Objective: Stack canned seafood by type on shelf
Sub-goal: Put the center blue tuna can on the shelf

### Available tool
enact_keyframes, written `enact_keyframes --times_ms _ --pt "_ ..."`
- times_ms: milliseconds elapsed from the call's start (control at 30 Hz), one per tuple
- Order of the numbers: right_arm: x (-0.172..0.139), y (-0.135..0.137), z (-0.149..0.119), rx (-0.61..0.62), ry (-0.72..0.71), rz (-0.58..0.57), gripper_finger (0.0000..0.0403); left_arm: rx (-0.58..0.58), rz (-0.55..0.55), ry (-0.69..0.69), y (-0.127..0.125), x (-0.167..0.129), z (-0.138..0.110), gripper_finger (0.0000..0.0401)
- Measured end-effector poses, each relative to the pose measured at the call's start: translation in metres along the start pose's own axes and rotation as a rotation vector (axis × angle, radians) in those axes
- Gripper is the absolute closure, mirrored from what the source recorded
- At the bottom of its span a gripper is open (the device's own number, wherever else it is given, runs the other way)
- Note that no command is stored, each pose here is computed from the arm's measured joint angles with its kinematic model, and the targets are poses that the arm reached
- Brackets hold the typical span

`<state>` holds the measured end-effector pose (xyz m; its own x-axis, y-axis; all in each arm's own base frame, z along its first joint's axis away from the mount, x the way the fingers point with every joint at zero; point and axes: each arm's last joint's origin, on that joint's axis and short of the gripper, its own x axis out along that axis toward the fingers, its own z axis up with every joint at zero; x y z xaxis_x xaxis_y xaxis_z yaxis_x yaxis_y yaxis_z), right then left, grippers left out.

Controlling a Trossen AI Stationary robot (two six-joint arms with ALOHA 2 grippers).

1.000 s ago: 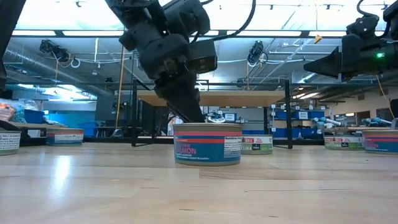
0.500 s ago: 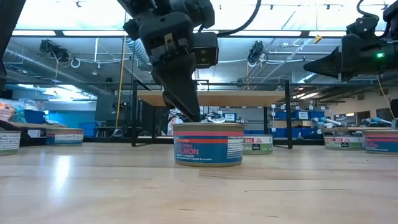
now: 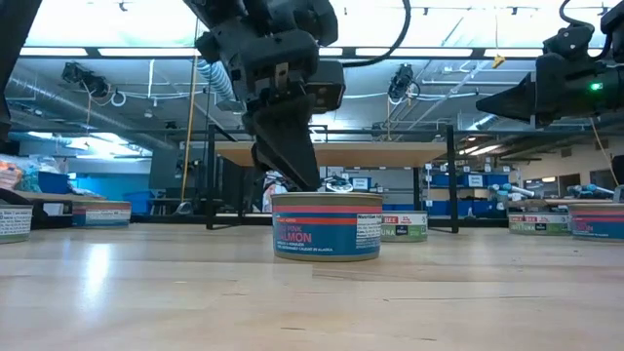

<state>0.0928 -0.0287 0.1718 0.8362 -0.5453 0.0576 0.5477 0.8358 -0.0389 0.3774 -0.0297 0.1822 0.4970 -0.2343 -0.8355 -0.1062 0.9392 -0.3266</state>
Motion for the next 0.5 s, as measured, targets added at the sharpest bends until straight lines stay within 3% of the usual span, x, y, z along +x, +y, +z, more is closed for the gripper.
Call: enact_keyframes --times_ms 500 --pt "0.0 0.0 0.0 0.001 -0.003 0.0 0.0341 -0.011 -0.034 0.024 0.005 0.014 -0.001 0.0313"
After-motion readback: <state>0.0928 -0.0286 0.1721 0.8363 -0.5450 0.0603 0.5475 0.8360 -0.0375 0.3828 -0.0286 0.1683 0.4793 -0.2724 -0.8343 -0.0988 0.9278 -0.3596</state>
